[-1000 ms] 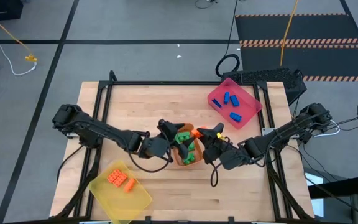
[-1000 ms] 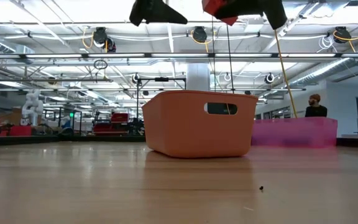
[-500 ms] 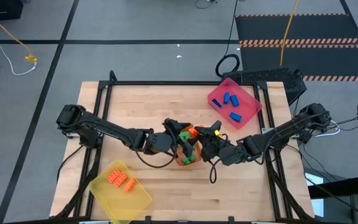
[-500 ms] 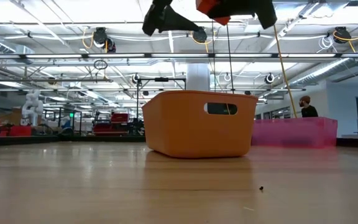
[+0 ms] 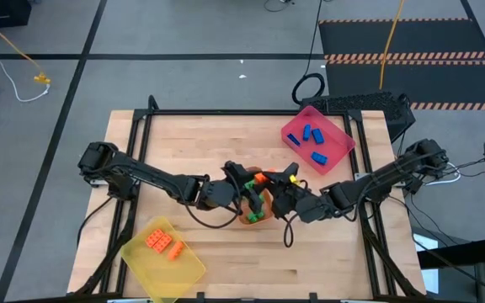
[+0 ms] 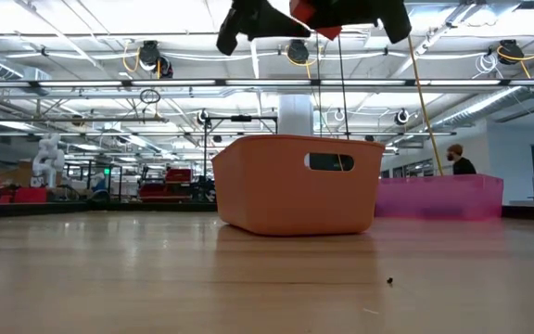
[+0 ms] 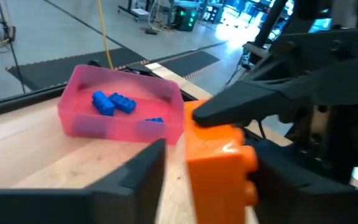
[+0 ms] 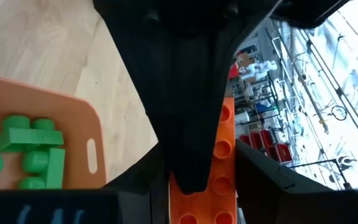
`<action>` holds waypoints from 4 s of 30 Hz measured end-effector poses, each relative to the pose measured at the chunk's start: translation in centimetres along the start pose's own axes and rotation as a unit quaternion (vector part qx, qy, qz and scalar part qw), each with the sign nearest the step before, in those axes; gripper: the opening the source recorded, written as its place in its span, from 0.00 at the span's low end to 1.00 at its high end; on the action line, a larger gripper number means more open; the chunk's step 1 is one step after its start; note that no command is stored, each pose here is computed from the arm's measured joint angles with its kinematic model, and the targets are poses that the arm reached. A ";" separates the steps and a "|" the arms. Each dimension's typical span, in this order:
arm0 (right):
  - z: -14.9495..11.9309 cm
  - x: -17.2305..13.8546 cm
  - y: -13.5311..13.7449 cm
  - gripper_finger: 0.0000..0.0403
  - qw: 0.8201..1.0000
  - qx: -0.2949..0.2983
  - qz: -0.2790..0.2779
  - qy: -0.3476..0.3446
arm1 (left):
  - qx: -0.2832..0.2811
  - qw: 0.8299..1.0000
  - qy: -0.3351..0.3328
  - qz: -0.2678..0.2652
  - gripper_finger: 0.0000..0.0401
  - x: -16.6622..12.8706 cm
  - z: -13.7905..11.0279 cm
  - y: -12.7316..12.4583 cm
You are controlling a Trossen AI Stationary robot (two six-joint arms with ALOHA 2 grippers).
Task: Sort & place blocks by color
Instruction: Put the orange game piece into the yellow bin, then adjust the orange bin on the table
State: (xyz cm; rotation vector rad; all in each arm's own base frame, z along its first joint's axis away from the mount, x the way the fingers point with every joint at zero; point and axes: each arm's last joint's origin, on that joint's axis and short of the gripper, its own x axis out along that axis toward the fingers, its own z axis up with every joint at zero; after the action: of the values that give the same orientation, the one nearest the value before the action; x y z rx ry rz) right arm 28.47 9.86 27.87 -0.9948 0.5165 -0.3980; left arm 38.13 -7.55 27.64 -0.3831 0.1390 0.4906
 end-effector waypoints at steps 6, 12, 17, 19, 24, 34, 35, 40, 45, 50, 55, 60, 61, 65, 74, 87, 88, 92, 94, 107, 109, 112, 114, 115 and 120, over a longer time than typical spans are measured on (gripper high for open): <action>-0.1 0.0 -0.1 0.52 1.000 0.027 -0.003 0.004 | 0.024 1.000 -0.001 -0.009 0.22 0.0 0.1 -0.1; -0.2 0.1 0.0 0.73 0.998 0.055 -0.002 0.009 | 0.031 0.999 -0.002 -0.013 0.22 0.0 0.1 -0.2; -0.5 0.1 -0.1 0.80 0.997 0.053 -0.034 0.043 | 0.033 0.999 0.004 -0.011 0.22 -0.1 0.1 -0.1; -0.9 0.2 -0.2 0.80 0.995 0.053 -0.053 0.065 | 0.031 0.999 0.011 -0.007 0.23 -0.3 0.2 0.1; -1.8 0.4 -0.1 0.80 0.989 0.073 -0.073 0.106 | 0.033 0.999 0.031 0.002 0.25 -1.6 0.9 0.4; -3.7 0.7 -0.4 0.78 0.980 0.109 -0.071 0.150 | 0.061 0.997 0.048 0.022 0.25 -4.8 1.3 -0.1; -4.0 0.7 -0.7 0.78 0.979 0.114 -0.073 0.155 | 0.061 0.997 0.047 0.022 0.25 -5.1 1.3 -0.3; -5.7 0.5 -2.7 0.78 0.969 0.143 -0.090 0.179 | 0.068 0.997 0.044 0.019 0.25 -6.5 0.9 -1.1; -8.9 -0.1 -3.7 0.78 0.963 0.192 -0.079 0.173 | 0.081 0.995 0.059 0.006 0.25 -7.6 0.1 -1.8; -12.2 -1.1 -3.6 0.78 0.950 0.295 -0.027 0.100 | 0.091 0.994 0.067 -0.011 0.25 -8.7 -0.6 -2.6; -14.0 -2.8 -3.3 0.78 0.936 0.349 -0.004 0.043 | 0.084 0.993 0.081 -0.026 0.25 -10.0 -1.3 -3.4; -15.5 -4.0 -2.9 0.78 0.928 0.370 -0.009 0.030 | 0.055 0.990 0.130 -0.012 0.25 -12.4 -2.1 -3.0; -15.7 -4.1 -2.9 0.78 0.928 0.372 -0.009 0.028 | 0.050 0.989 0.142 -0.006 0.25 -12.9 -2.3 -2.7; -16.1 -4.6 -2.6 0.78 0.920 0.392 0.014 0.007 | 0.013 0.984 0.178 0.010 0.25 -14.8 -2.8 -2.3; -15.9 -4.8 -3.0 0.78 0.913 0.408 0.019 -0.028 | -0.112 0.942 0.316 0.022 0.25 -17.3 -4.4 -2.1; -16.0 -5.1 -3.2 0.78 0.912 0.409 0.017 -0.032 | -0.189 0.845 0.499 0.028 0.25 -21.9 -6.4 -3.1; -16.0 -5.1 -3.2 0.78 0.911 0.410 0.017 -0.032 | -0.187 0.840 0.509 0.026 0.25 -22.4 -6.6 -3.2; -16.1 -5.2 -3.3 0.78 0.911 0.412 0.015 -0.035 | -0.193 0.819 0.539 0.039 0.25 -23.6 -7.0 -3.2; -16.1 -5.2 -3.3 0.78 0.911 0.412 0.015 -0.035 | -0.200 0.810 0.547 0.060 0.25 -23.8 -7.1 -2.9; -16.1 -5.2 -3.3 0.78 0.910 0.413 0.016 -0.034 | -0.219 0.778 0.580 0.100 0.26 -24.2 -7.3 -2.7; -16.1 -5.2 -3.3 0.78 0.910 0.413 0.016 -0.035 | -0.227 0.776 0.579 0.106 0.27 -24.2 -7.3 -2.7; -16.1 -5.2 -3.3 0.78 0.910 0.412 0.016 -0.033 | -0.230 0.775 0.579 0.106 0.32 -24.2 -7.3 -2.7; -16.1 -5.2 -3.3 0.78 0.910 0.412 0.016 -0.033 | -0.234 0.774 0.579 0.109 0.37 -24.2 -7.3 -2.7; -16.1 -5.2 -3.3 0.78 0.910 0.413 0.017 -0.033 | -0.236 0.773 0.579 0.111 0.39 -24.2 -7.3 -2.7; -16.0 -5.2 -3.2 0.78 0.907 0.417 0.030 -0.041 | -0.241 0.768 0.582 0.116 0.50 -24.3 -7.3 -2.7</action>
State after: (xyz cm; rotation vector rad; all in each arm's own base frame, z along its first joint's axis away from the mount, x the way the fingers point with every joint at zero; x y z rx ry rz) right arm 14.69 0.13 24.77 -0.1622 0.2488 -0.4618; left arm 17.93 -23.08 27.12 -1.1640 1.3092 0.4662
